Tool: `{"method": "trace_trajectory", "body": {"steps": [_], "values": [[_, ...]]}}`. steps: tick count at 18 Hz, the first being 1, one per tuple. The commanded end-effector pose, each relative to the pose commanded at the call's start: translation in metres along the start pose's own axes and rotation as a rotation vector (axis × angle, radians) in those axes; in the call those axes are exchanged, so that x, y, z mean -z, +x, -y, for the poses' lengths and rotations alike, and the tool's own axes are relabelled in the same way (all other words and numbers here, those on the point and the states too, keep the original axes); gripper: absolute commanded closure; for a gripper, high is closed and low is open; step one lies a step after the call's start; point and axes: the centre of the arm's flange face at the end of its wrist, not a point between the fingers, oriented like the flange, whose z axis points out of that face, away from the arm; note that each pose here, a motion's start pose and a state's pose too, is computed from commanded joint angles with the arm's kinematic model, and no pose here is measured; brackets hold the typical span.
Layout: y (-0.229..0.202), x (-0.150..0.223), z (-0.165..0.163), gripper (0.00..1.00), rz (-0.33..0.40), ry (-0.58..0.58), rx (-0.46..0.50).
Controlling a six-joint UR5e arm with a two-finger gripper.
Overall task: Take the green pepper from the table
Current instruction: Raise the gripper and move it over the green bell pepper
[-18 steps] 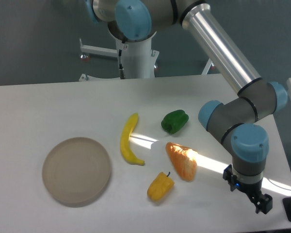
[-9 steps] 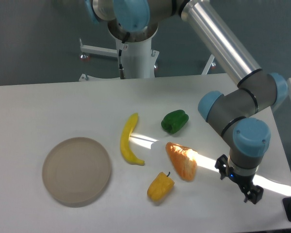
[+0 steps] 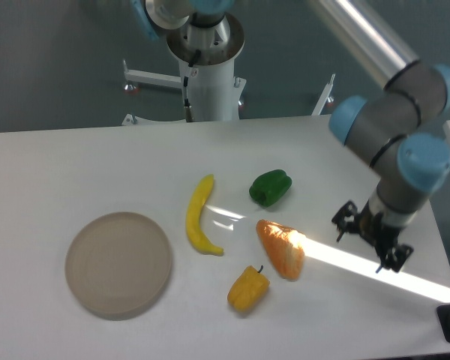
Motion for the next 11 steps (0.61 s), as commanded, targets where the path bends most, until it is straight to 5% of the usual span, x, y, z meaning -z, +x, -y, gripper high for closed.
{"method": "trace_trajectory", "body": {"steps": [11], "values": [[0.086, -0.006, -0.021, 0.0, -0.085, 0.014, 0.09]]}}
